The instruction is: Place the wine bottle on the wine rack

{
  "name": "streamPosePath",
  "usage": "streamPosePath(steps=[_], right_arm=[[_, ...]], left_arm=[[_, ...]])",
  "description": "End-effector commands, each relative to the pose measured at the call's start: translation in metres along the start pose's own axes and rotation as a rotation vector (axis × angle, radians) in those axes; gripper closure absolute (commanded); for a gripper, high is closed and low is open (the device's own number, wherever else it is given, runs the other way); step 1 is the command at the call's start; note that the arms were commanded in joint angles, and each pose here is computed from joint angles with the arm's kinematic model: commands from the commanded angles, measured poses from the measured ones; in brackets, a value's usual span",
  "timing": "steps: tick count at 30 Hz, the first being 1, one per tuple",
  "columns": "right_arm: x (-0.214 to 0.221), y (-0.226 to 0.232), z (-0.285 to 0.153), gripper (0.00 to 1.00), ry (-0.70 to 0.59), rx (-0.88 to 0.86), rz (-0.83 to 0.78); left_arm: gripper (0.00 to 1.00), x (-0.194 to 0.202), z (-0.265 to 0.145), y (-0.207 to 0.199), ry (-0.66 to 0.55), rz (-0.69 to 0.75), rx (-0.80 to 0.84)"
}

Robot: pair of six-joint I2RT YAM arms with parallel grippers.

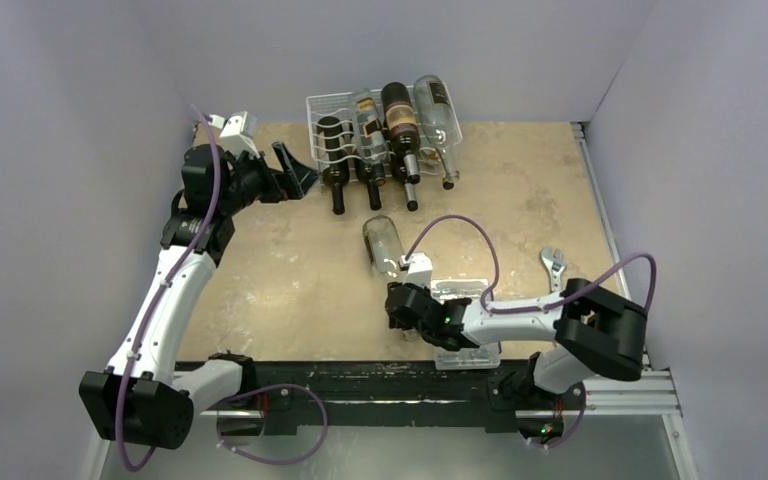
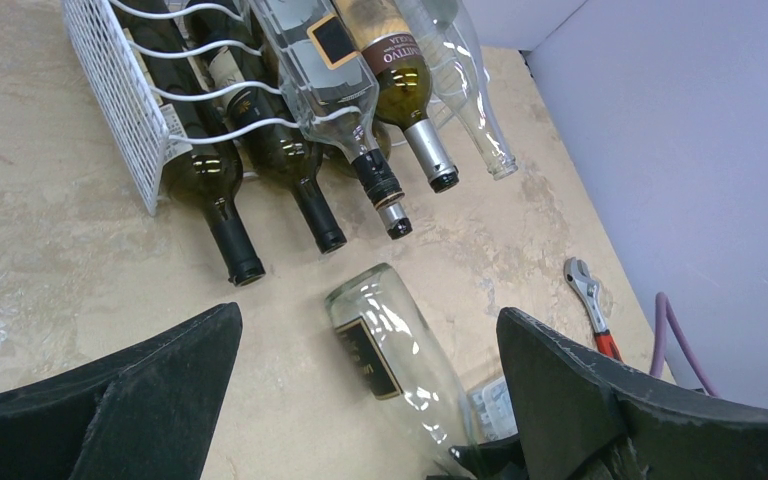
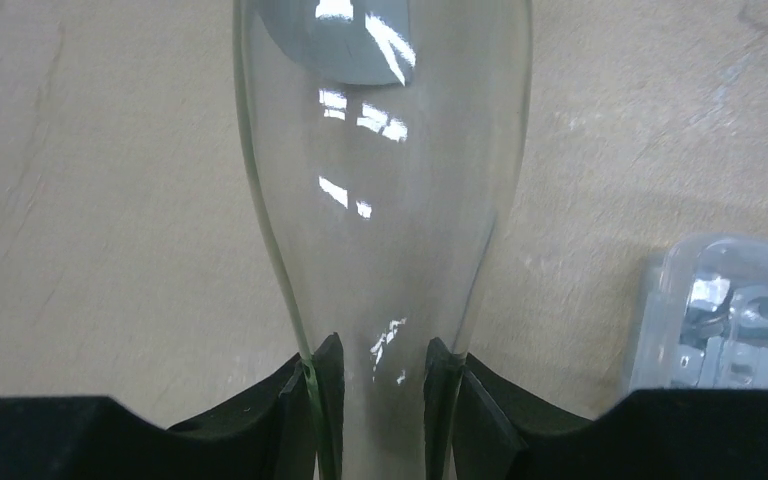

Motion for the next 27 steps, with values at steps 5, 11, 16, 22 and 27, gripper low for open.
streamPosePath(steps=[5, 11, 16, 22, 27], right_arm=[[-0.026, 0.029, -0.033, 1.0, -0.064, -0.414, 0.065], [-0.037, 0.043, -0.045, 1.0, -0.005, -0.555, 0.121], [-0.051, 0.051, -0.055, 1.0, -0.026, -0.624, 0.163], [-0.064, 0.053, -0.065, 1.0, -0.036, -0.669, 0.225], [-0.079, 0.056, -0.078, 1.0, -0.078, -0.692, 0.25]], left_arm=[[0.0, -0.018, -0.006, -0.007, -0.069, 0.028, 0.016], [0.0, -0.018, -0.003, -0.006, -0.064, 0.03, 0.01], [0.0, -0.019, -0.005, -0.008, -0.065, 0.029, 0.016], [0.0, -0.019, -0.009, -0.008, -0.075, 0.05, -0.01], [0.0, -0.02, -0.01, -0.009, -0.081, 0.048, -0.004]])
Point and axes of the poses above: each gripper's point midway between its finger pads, its own z axis out along the fingers, its own y axis along the line the jaws close on, x = y × z, the point moved 10 cm from there along -z, back along the fingers, and after that the axes turned 8 degrees about z, right-handed, at the moved point
